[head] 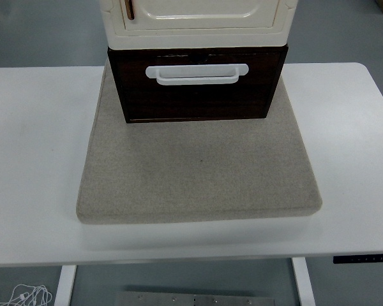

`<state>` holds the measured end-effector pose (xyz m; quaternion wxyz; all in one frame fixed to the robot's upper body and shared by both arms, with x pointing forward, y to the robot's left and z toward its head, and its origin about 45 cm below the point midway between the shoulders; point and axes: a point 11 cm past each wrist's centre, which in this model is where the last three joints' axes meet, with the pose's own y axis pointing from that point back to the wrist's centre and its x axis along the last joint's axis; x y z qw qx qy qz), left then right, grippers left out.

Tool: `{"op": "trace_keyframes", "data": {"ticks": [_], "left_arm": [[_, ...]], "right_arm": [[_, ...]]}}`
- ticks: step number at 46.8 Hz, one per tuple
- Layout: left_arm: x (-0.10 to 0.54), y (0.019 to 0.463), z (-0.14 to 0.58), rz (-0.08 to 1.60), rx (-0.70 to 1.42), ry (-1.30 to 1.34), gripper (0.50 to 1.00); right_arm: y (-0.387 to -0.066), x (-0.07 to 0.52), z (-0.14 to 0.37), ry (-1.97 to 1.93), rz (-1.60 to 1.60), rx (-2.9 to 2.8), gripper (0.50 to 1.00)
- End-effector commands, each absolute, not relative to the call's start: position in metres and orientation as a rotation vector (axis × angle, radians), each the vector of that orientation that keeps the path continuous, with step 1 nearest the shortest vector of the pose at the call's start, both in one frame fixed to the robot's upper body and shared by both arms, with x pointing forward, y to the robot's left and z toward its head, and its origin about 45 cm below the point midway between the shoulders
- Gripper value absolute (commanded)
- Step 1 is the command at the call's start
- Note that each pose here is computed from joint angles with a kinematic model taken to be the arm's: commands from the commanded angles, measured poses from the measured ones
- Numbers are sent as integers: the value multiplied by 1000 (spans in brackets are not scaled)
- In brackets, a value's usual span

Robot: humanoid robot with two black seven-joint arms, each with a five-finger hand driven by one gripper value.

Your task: Open the drawer under the combination cabinet

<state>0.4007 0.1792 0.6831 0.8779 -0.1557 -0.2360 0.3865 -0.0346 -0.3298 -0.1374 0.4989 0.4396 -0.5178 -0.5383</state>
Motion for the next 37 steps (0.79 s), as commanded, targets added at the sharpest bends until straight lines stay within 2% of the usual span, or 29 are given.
{"op": "trace_keyframes", "data": {"ticks": [1, 8, 20, 28, 37], "left_arm": [[394, 156, 650, 743, -210, -505, 1000], [381, 127, 595, 625, -13, -570, 1000], [371, 104, 512, 476, 309, -590, 1000], [366, 98, 467, 427, 518, -532, 1000], [367, 102, 447, 443, 690, -504, 1000]], "right_arm": [[-330, -34, -137, -1253, -1303, 1064, 926], [-330, -34, -137, -1253, -1303, 1064, 926], [-330, -35, -137, -1253, -1302, 1063, 926], [-330, -34, -137, -1253, -1303, 1064, 926], [-330, -34, -137, -1254, -1302, 1065, 928]]}}
